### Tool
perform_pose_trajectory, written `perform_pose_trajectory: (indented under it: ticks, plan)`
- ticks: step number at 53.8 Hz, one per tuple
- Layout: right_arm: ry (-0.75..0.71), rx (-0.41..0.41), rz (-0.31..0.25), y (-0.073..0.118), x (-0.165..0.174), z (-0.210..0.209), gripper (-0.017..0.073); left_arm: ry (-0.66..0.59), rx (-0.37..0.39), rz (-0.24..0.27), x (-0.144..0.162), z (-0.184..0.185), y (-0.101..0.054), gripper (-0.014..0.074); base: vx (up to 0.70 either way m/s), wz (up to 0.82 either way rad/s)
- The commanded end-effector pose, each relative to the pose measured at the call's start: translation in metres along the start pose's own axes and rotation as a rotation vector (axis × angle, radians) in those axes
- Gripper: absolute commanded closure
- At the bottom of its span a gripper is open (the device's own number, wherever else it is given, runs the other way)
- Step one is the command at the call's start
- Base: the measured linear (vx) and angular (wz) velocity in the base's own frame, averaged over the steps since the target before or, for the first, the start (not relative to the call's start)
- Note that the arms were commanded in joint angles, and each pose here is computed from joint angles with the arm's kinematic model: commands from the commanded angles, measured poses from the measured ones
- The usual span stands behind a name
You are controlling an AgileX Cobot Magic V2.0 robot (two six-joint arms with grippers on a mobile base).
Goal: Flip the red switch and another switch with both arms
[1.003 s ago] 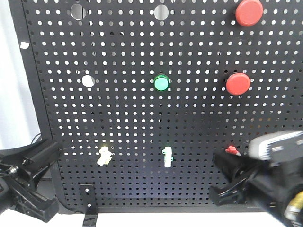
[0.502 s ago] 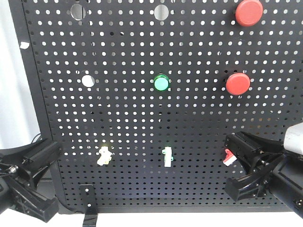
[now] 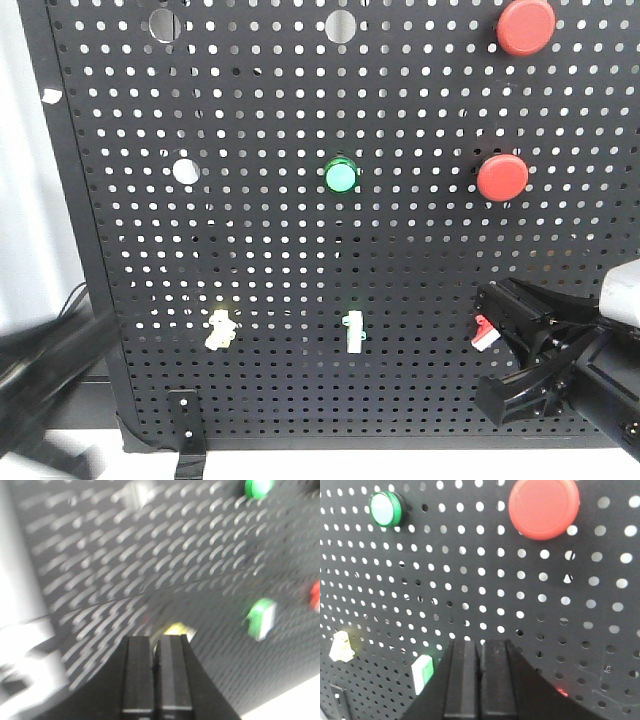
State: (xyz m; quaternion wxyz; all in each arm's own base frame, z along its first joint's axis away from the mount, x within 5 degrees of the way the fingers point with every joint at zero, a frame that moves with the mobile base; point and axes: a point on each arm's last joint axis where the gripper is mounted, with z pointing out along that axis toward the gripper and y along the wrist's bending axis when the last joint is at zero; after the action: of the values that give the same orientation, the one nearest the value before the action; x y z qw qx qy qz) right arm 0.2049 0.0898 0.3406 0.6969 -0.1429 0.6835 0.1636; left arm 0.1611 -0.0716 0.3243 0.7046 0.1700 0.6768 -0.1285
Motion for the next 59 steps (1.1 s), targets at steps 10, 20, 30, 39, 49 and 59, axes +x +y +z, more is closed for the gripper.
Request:
perform_pose_trajectory:
  ticks: [10,20,30,39,49,59]
  plan:
    - [-0.131,-0.014,-0.015,0.001,-0.022,-0.003,0.0566,-0.101,-0.231,-0.003,0.040,-0.088,0.017,0.0591,0.00,0.00]
    - [-0.131,-0.014,-0.015,0.001,-0.022,-0.003,0.0566,-0.108,-0.352,-0.040,0.083,-0.119,0.015,0.0591,0.00,0.00]
    - [-0.130,-0.013,-0.015,0.001,-0.022,-0.003,0.0566,-0.152,-0.389,-0.023,0.110,-0.130,0.011,0.0591,0.00,0.00]
    - [-0.121,-0.012,-0.015,0.001,-0.021,-0.003,0.0566,-0.096,-0.385,-0.034,0.117,-0.128,0.012,0.0591,0.00,0.00]
    - [-0.121,-0.012,-0.015,0.001,-0.021,-0.003,0.0566,-0.097,-0.385,-0.034,0.116,-0.128,0.012,0.0591,0.00,0.00]
    - [-0.121,-0.012,-0.015,0.001,-0.021,-0.003,0.0566,-0.097,-0.385,-0.034,0.116,-0.128,0.012,0.0591,0.00,0.00]
